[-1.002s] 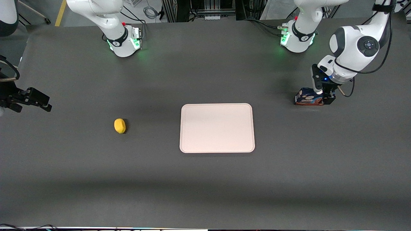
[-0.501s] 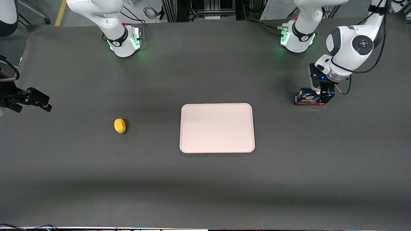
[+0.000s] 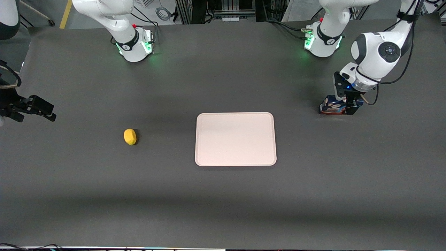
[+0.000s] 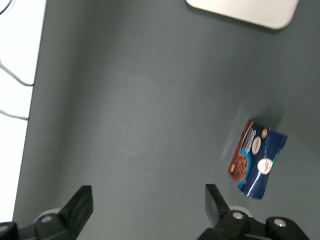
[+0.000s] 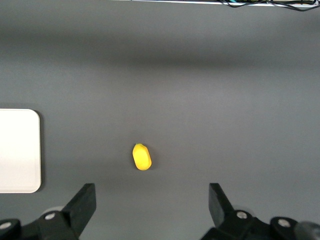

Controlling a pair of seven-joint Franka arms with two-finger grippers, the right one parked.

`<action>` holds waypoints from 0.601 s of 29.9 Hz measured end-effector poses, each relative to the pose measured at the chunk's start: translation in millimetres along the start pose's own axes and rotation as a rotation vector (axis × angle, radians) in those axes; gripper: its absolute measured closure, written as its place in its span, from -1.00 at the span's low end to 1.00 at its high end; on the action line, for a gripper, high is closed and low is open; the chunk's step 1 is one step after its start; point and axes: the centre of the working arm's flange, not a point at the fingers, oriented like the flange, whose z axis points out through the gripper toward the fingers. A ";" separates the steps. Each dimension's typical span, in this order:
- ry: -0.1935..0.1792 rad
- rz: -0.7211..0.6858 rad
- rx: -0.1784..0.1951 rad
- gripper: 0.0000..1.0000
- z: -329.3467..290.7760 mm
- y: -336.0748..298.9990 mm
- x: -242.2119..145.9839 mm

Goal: Place cookie box on tray

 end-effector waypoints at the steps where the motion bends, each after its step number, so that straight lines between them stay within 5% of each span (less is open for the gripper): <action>1: 0.002 -0.045 -0.002 0.48 -0.6 11.1 3.2; 10: -0.012 -0.392 -0.048 0.49 2.2 83.9 29.8; 18: -0.044 -0.411 -0.043 0.47 37.4 107.2 48.7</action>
